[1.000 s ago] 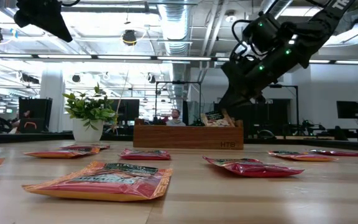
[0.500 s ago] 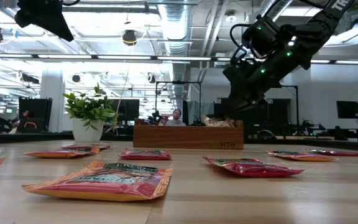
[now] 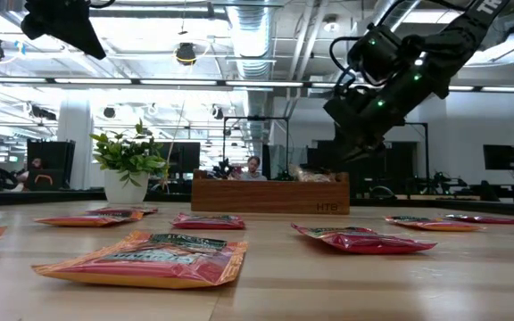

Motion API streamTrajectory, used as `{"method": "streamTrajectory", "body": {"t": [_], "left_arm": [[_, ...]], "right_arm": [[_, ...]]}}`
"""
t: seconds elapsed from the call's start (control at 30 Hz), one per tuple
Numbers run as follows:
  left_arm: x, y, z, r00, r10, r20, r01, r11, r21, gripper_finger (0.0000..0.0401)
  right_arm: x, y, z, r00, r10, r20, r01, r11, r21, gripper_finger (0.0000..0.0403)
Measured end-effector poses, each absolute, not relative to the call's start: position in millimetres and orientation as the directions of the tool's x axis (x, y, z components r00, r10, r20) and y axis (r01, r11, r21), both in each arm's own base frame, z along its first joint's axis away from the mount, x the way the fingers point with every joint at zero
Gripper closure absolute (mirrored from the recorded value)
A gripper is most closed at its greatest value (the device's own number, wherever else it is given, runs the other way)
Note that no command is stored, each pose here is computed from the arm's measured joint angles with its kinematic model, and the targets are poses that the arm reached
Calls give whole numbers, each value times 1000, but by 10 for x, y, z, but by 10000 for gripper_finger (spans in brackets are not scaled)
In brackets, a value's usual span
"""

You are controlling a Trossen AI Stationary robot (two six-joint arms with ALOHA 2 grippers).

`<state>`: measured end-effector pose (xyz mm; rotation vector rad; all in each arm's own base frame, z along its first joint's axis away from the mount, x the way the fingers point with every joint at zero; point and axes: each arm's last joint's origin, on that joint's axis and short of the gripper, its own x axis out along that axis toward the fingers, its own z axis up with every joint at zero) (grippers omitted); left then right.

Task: Pick & Place Tea
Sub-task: Put the brown tea bag into the right section of the wooden organizer

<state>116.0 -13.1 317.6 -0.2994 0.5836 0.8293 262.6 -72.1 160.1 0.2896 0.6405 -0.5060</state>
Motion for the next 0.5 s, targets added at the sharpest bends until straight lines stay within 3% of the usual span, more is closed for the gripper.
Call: {"method": "streamTrajectory", "body": {"t": [0.5], "left_arm": [[1161, -131, 3176, 532, 604, -593, -753, 658, -7, 401]], "right_arm": [[2502, -673, 1767, 702, -308, -643, 484, 868, 113, 392]]}}
